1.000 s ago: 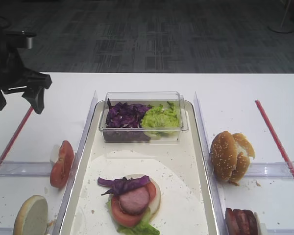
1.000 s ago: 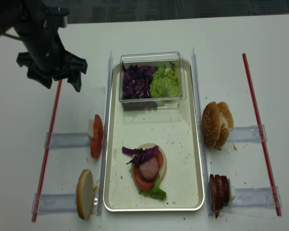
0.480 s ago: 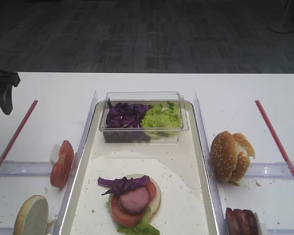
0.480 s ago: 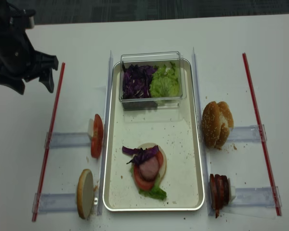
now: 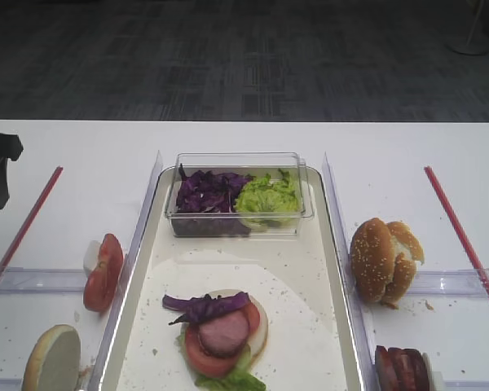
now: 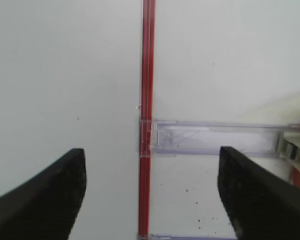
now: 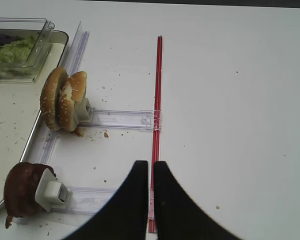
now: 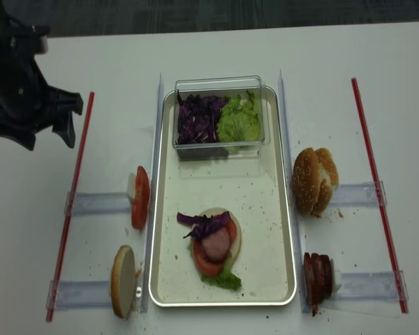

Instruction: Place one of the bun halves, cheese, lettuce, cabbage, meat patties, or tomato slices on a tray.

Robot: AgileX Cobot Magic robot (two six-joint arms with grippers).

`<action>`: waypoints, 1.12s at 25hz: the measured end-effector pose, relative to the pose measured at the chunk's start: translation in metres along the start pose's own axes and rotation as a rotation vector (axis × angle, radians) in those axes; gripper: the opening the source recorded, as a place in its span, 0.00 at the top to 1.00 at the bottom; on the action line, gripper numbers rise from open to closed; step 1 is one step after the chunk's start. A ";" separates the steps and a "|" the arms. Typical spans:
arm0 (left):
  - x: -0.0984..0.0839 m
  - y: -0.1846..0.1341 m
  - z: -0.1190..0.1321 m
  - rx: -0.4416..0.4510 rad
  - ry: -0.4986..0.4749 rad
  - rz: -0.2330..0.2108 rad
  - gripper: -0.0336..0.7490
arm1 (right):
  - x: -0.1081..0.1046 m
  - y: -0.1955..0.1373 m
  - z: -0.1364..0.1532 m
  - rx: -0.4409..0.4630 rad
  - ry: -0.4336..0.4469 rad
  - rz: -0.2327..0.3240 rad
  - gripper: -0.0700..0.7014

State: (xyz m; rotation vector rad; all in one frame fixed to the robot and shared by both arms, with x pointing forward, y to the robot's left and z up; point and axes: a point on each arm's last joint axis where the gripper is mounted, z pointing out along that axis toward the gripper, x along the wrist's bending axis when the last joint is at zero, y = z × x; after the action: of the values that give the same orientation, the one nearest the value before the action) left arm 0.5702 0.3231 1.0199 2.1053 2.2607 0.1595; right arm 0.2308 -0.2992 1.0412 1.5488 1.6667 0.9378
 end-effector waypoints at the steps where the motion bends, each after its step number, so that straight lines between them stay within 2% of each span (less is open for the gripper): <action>1: 0.000 -0.008 0.000 -0.002 0.000 0.000 0.32 | 0.000 0.000 0.000 0.000 0.000 0.000 0.03; 8: -0.001 -0.071 0.007 0.022 -0.016 -0.005 0.32 | 0.000 0.000 0.000 0.000 0.000 0.000 0.03; 16: -0.004 -0.148 0.004 -0.062 -0.062 -0.034 0.32 | 0.000 0.000 0.000 0.000 0.000 0.000 0.03; 22: -0.003 -0.194 0.000 -0.164 -0.067 -0.036 0.32 | 0.000 0.000 0.000 0.000 0.000 0.000 0.03; 28: -0.002 -0.226 -0.023 -0.379 -0.074 -0.039 0.32 | 0.000 0.000 0.000 0.000 0.000 0.000 0.03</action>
State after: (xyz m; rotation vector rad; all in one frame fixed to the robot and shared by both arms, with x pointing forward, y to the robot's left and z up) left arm 0.3433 0.3049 1.0180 1.8393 2.0338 0.4603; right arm 0.2308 -0.2992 1.0412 1.5488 1.6667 0.9378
